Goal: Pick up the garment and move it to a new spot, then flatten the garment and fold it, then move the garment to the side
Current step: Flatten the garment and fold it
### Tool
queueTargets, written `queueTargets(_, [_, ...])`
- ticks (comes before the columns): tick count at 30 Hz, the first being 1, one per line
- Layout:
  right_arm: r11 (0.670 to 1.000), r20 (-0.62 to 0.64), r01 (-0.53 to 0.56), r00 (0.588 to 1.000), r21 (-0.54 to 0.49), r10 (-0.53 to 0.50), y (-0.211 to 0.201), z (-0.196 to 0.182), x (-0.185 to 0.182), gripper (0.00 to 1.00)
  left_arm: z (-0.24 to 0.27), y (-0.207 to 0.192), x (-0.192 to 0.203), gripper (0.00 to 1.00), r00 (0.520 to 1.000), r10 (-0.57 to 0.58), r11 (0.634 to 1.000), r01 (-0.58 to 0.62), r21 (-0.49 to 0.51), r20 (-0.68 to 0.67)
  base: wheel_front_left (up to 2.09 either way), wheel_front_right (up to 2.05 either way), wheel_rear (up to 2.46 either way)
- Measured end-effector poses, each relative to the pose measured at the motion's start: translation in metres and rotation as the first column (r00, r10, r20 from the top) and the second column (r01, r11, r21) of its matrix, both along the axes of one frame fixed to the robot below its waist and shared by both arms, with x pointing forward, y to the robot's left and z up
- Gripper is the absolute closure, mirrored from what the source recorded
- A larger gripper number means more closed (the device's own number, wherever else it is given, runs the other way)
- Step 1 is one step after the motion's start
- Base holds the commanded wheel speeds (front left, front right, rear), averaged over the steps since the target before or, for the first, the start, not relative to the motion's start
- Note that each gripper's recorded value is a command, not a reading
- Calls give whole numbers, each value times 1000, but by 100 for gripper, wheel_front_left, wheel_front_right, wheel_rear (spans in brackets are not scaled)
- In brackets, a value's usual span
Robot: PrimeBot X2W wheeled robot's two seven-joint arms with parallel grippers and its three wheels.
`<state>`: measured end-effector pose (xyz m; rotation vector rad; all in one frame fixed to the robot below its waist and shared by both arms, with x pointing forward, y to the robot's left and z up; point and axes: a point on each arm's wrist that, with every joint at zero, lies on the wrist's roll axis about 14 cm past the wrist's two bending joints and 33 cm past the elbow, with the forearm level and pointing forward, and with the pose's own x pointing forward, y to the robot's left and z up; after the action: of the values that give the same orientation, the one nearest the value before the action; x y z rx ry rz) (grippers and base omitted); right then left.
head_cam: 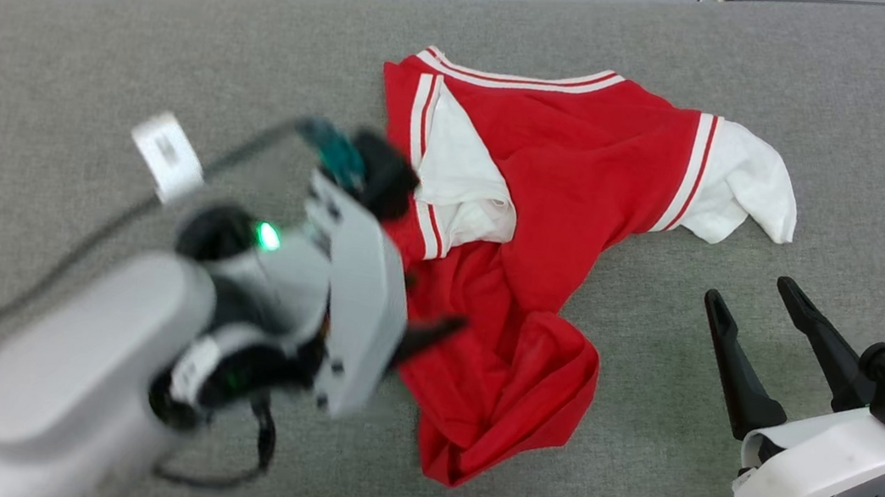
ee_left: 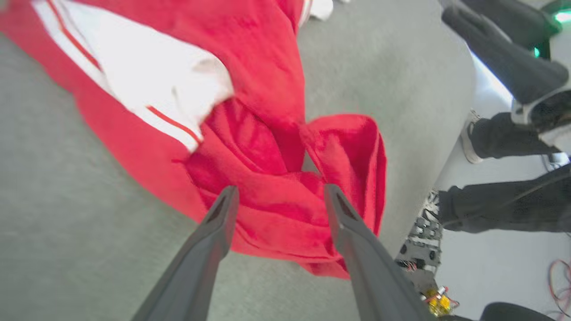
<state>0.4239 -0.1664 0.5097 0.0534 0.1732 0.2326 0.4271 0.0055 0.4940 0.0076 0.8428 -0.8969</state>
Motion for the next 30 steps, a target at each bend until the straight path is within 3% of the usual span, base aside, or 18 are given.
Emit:
queueTargets(9, [1000,4,-1,1000,5,1,1,-1,3,0,18,8,72,0,985,63,989,-83,125,162,0,0,0])
queueTargets(17, [1000,-13,24,1000,6,-24,-6,-10,5,0,-16,2,119,0,982,173,971,-183,153,82,0,0,0])
queueTargets(30, [999,-51,51,997,0,-51,-15,-26,7,0,-64,4,130,0,980,193,964,-180,195,-52,0,0,0])
